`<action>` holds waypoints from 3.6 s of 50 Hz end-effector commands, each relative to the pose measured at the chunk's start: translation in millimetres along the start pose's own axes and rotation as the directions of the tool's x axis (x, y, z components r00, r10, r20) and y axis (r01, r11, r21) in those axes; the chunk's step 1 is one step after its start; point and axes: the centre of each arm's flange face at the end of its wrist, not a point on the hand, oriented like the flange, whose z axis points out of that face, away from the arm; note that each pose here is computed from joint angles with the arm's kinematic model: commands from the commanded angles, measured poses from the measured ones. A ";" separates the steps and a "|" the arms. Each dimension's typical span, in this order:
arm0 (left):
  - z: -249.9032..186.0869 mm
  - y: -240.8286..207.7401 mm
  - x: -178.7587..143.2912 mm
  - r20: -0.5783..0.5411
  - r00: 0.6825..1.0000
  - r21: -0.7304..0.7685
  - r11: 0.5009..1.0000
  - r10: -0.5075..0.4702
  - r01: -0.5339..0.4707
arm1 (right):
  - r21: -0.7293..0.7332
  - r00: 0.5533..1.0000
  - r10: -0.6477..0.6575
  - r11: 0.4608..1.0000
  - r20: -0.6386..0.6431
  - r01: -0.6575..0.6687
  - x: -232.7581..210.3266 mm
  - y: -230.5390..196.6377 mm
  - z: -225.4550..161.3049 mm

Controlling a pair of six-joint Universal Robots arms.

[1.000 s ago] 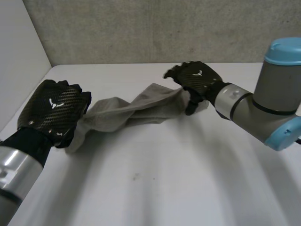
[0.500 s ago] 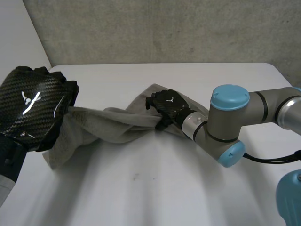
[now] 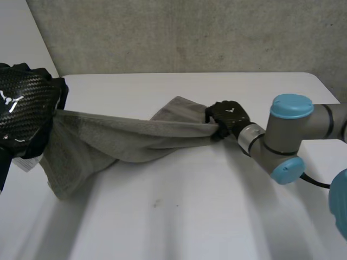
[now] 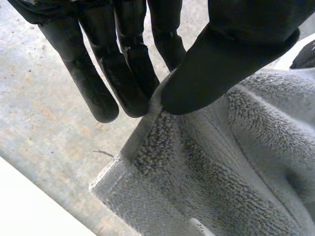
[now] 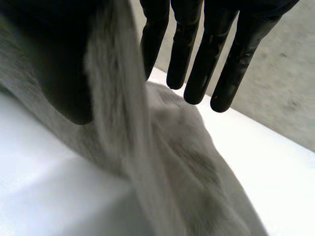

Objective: Fold the towel.

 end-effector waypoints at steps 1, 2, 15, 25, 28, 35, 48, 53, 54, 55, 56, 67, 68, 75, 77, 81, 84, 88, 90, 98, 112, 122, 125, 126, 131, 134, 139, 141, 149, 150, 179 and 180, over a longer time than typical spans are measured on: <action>6.1 5.0 -6.1 0.024 1.000 -0.018 1.000 0.004 -0.004 | -0.029 0.997 0.014 0.999 -0.075 -0.016 30.1 -2.1 -11.1; 7.0 6.7 -6.7 0.027 1.000 -0.025 1.000 0.005 -0.004 | -0.032 0.996 0.017 0.999 -0.083 -0.019 34.2 -3.1 -14.1; 13.5 22.0 -2.1 0.006 1.000 -0.082 0.997 -0.005 0.005 | -0.029 0.993 0.021 0.999 -0.114 -0.025 48.7 -18.6 -33.9; 33.8 26.6 -19.4 0.078 0.997 -0.071 0.997 0.014 -0.008 | 0.064 0.986 -0.036 0.997 -0.165 0.047 83.9 -119.1 -99.9; 41.5 22.9 -29.5 0.111 0.994 -0.053 0.999 0.020 -0.014 | 0.061 0.981 -0.072 0.995 -0.178 0.084 88.1 -135.9 -114.4; 52.3 13.5 -41.7 0.144 0.989 -0.022 1.000 0.018 -0.015 | 0.091 0.918 -0.264 0.949 -0.296 0.302 88.6 -212.9 -183.5; 75.6 66.8 -12.7 -0.013 0.996 -0.185 0.979 -0.086 0.082 | -0.231 0.929 -0.364 0.911 -0.064 0.341 52.9 -160.4 -189.5; 88.2 107.0 4.7 -0.075 0.989 -0.309 0.946 -0.131 0.102 | -0.388 0.930 -0.367 0.854 0.027 0.348 54.1 -111.2 -164.5; 88.3 107.1 4.8 -0.075 0.989 -0.309 0.945 -0.131 0.102 | -0.428 0.931 -0.364 0.835 0.037 0.344 56.5 -97.9 -155.8; 94.4 119.7 9.7 -0.091 0.986 -0.343 0.934 -0.141 0.102 | -0.429 0.931 -0.364 0.835 0.037 0.344 56.5 -97.8 -155.7; 102.3 130.1 13.7 -0.101 0.984 -0.367 0.925 -0.147 0.100 | -0.467 0.934 -0.355 0.818 0.050 0.336 57.7 -82.6 -145.7; 179.6 128.3 -3.1 -0.065 0.992 -0.245 0.966 -0.105 0.086 | -0.195 0.913 -0.344 0.932 -0.218 0.305 98.8 -103.9 -70.8; 194.7 113.4 -11.6 -0.044 0.995 -0.178 0.980 -0.092 0.083 | -0.092 0.903 -0.326 0.945 -0.281 0.313 106.0 -125.4 -65.7; 240.7 5.4 -56.2 0.102 0.994 0.256 0.967 -0.041 0.013 | 0.342 0.862 -0.192 0.861 -0.470 0.378 120.2 -226.5 -81.8; 241.0 -8.7 -60.7 0.115 0.992 0.311 0.950 -0.057 0.018 | 0.403 0.855 -0.170 0.825 -0.490 0.395 120.0 -242.0 -89.3; 236.0 -26.3 -70.9 0.139 0.984 0.373 0.926 -0.116 0.056 | 0.438 0.856 -0.175 0.798 -0.487 0.413 112.3 -253.2 -104.3; 227.6 -20.7 -76.4 0.156 0.972 0.350 0.930 -0.177 0.113 | 0.399 0.872 -0.190 0.831 -0.450 0.387 106.7 -238.2 -104.8; 213.3 23.7 -51.9 0.109 0.973 0.206 0.962 -0.203 0.177 | 0.301 0.902 -0.219 0.891 -0.371 0.341 99.7 -208.3 -100.6; 206.0 39.8 -41.8 0.094 0.974 0.149 0.970 -0.208 0.193 | 0.171 0.923 -0.261 0.933 -0.283 0.316 89.3 -175.9 -98.7; 157.6 126.8 8.0 -0.001 0.979 -0.161 0.966 -0.206 0.203 | -0.142 0.926 -0.363 0.927 -0.100 0.348 68.2 -78.6 -96.1; 99.4 183.9 60.5 -0.196 0.975 -0.302 0.953 -0.102 0.039 | -0.342 0.974 -0.226 0.916 -0.003 0.212 51.6 18.1 -95.3; 106.4 183.7 33.1 -0.114 0.990 -0.293 0.955 -0.081 0.044 | -0.329 0.985 -0.085 0.944 -0.148 0.032 81.4 19.0 -95.3; 107.4 184.1 27.1 -0.096 0.992 -0.295 0.955 -0.077 0.046 | -0.331 0.984 -0.081 0.943 -0.158 0.024 85.4 19.7 -96.3; 107.5 183.9 25.3 -0.091 0.993 -0.294 0.955 -0.076 0.046 | -0.331 0.983 -0.079 0.943 -0.163 0.021 87.4 19.7 -96.4; 108.1 183.5 22.2 -0.080 0.993 -0.292 0.955 -0.083 0.056 | -0.333 0.984 -0.071 0.943 -0.161 0.013 86.7 22.0 -96.8; 107.9 183.5 22.3 -0.078 0.993 -0.294 0.954 -0.091 0.064 | -0.343 0.986 -0.064 0.939 -0.156 0.007 85.7 27.7 -95.9; 107.6 184.4 22.4 -0.079 0.992 -0.297 0.953 -0.094 0.066 | -0.355 0.987 -0.058 0.935 -0.148 0.002 84.5 35.8 -93.3; 107.0 185.4 23.2 -0.080 0.992 -0.301 0.951 -0.096 0.067 | -0.353 0.987 -0.057 0.936 -0.148 0.001 84.9 37.2 -91.9; 104.5 186.8 26.5 -0.086 0.989 -0.315 0.945 -0.116 0.084 | -0.315 0.981 -0.064 0.949 -0.182 0.004 95.3 29.2 -92.3; 103.8 186.6 27.2 -0.088 0.989 -0.316 0.945 -0.117 0.084 | -0.300 0.980 -0.069 0.954 -0.187 0.010 96.9 21.3 -94.4; -3.1 123.6 45.6 -0.317 0.938 -0.540 0.840 -0.137 -0.060 | -0.600 0.926 -0.366 0.722 0.093 0.346 75.4 -52.9 -223.4; -4.6 121.0 44.1 -0.315 0.939 -0.542 0.838 -0.138 -0.059 | -0.600 0.926 -0.366 0.722 0.092 0.346 75.4 -52.9 -223.4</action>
